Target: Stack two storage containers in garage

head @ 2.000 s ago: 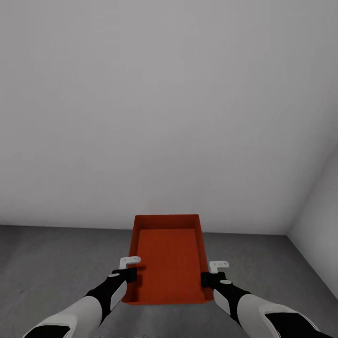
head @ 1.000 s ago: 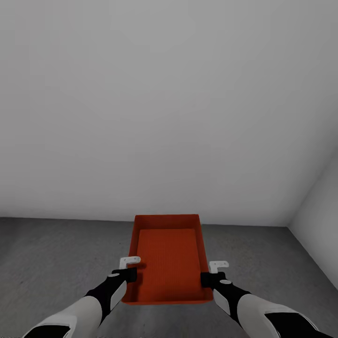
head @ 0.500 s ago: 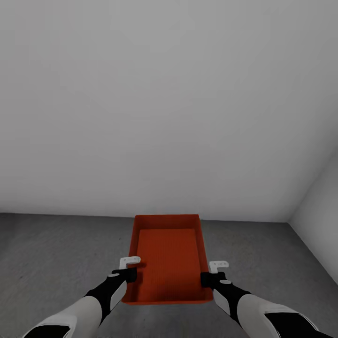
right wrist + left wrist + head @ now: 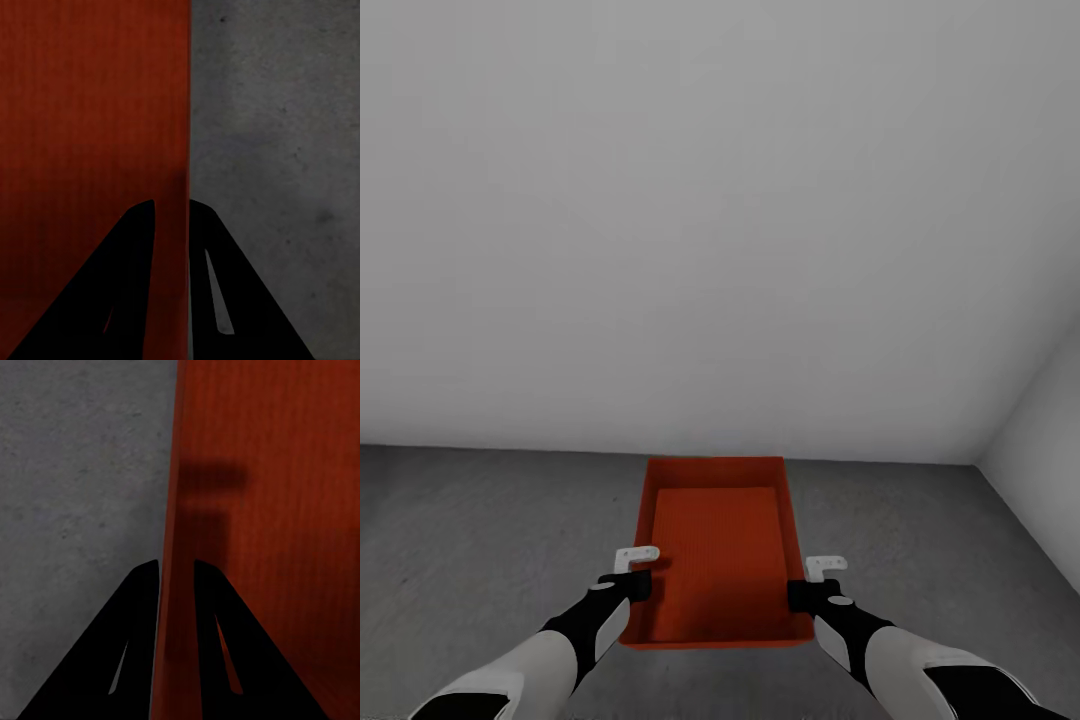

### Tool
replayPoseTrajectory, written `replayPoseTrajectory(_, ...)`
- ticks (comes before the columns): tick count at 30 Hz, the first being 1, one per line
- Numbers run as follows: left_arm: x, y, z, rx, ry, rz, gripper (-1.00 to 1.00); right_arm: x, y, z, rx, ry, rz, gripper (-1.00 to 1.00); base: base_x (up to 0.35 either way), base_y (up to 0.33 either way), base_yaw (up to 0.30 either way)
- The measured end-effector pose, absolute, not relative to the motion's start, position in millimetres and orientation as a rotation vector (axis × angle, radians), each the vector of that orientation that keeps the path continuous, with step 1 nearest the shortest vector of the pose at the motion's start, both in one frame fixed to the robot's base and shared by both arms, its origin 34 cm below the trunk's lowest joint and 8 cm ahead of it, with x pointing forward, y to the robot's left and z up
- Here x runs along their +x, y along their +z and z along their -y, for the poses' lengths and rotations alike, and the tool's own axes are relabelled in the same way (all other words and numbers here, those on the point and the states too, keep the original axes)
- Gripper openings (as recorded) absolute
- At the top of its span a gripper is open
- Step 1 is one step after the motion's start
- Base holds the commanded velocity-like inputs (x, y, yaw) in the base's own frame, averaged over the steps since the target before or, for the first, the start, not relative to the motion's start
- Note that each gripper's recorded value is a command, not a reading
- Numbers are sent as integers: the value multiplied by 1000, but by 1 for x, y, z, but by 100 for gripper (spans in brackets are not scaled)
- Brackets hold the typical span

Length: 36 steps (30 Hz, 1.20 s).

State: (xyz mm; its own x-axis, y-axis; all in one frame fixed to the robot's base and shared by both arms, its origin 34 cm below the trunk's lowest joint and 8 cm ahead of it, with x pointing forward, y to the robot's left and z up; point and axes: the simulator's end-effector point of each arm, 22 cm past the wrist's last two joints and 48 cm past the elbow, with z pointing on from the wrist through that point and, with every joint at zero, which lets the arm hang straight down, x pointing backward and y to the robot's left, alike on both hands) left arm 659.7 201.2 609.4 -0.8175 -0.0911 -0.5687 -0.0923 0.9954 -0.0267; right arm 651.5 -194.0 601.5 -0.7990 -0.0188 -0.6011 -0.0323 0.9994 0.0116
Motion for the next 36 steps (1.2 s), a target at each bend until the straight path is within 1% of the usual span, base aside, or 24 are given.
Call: replayPoseTrajectory(36,643,522,-201,-129,7,-2589,-100,635,514,194,-35,29,-2552,-100,0,0,0)
